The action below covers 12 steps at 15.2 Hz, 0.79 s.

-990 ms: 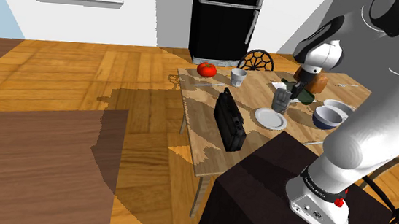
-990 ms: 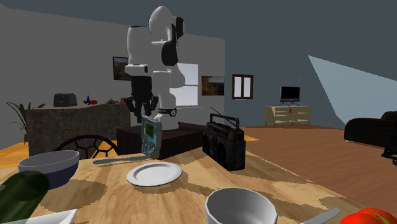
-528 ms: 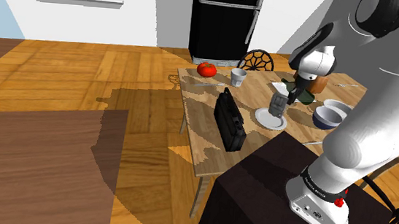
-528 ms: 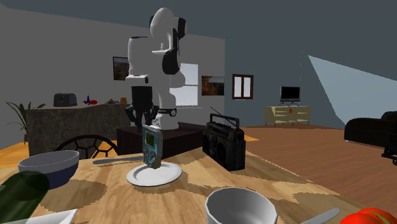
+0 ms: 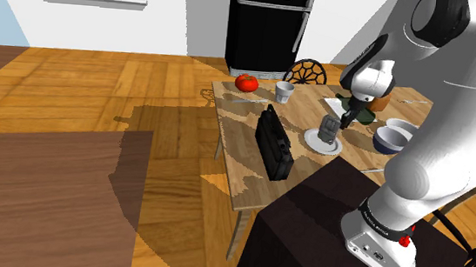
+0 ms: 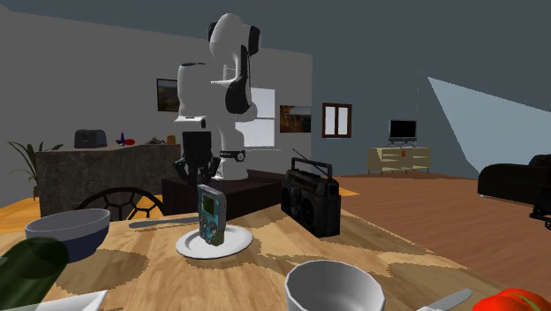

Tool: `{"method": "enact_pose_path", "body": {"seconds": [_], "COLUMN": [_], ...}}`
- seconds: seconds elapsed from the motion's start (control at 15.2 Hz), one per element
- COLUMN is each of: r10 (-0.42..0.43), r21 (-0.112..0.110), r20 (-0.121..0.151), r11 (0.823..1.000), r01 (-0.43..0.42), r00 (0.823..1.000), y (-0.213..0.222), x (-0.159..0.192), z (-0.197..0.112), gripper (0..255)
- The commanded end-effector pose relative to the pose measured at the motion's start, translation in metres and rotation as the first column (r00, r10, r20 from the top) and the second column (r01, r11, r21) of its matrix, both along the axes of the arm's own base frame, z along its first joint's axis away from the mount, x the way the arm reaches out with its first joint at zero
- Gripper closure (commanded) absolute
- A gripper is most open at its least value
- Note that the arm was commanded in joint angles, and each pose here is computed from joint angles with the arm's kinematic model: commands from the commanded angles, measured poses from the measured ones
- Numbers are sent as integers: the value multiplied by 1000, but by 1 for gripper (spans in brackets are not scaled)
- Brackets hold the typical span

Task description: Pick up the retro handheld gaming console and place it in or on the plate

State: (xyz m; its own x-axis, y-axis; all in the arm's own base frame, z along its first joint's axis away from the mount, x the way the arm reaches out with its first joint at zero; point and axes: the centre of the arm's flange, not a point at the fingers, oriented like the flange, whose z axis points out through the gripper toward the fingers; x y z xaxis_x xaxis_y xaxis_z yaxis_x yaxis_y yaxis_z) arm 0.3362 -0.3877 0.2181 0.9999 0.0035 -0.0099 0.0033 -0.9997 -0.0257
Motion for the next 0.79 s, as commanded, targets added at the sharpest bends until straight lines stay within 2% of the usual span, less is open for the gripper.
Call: {"method": "enact_pose_path", "body": {"seconds": [0.0,0.26,0.33,0.66,0.73], "r10": [0,0,0,0,0], "r21": [0,0,0,0,0], "r20": [1,1,1,1,1], "r11": [1000,1000,1000,1000,1000], "r01": [0,0,0,0,0], "r00": [1000,1000,1000,1000,1000], "y": [0,0,0,0,0], "x": [0,0,0,0,0], "z": [0,0,0,0,13], "gripper": [255,255,0,0,0]}}
